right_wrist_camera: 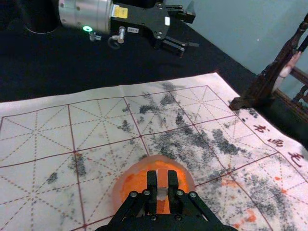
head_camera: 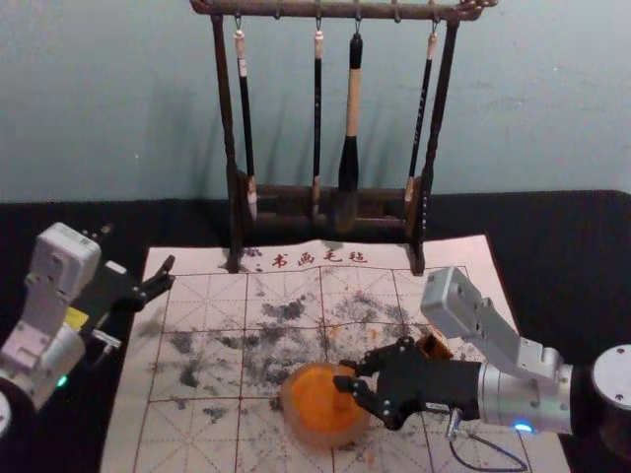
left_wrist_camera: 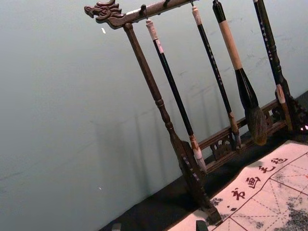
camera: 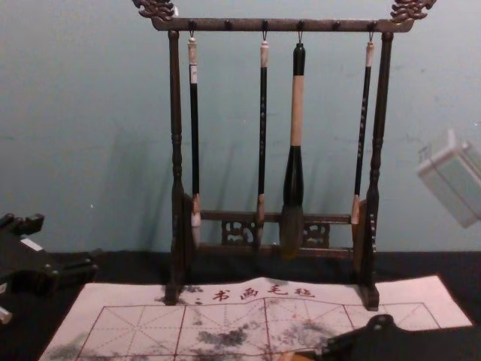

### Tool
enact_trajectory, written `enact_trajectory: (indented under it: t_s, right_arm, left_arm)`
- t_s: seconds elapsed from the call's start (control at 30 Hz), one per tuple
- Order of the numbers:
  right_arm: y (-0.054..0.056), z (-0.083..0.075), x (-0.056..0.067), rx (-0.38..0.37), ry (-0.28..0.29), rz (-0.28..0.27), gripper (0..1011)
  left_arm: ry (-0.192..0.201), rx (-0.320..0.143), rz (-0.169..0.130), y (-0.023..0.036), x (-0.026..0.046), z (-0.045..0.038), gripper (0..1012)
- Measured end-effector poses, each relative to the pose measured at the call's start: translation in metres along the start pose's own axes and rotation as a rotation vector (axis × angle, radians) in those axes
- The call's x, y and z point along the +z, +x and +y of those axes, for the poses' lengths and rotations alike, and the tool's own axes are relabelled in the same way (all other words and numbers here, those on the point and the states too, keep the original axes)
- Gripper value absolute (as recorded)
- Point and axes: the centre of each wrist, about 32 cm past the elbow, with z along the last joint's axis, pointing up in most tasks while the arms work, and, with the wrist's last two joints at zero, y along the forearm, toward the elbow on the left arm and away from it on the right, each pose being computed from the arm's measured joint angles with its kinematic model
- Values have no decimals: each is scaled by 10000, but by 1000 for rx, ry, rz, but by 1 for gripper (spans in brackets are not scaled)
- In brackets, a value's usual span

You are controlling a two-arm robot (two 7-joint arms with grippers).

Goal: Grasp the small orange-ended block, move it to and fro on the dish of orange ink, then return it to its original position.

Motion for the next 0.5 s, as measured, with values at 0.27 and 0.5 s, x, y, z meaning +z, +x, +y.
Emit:
enact_trajectory:
  t_s: [0.27,0.5]
  right_arm:
    - [-69,-44,-10,28,3,2,94]
    - [-106,-25,1,48,10,-2,94]
  left_arm:
    - [0,0,0,0,0,0,1001]
    - [0,0,0,0,0,0,1001]
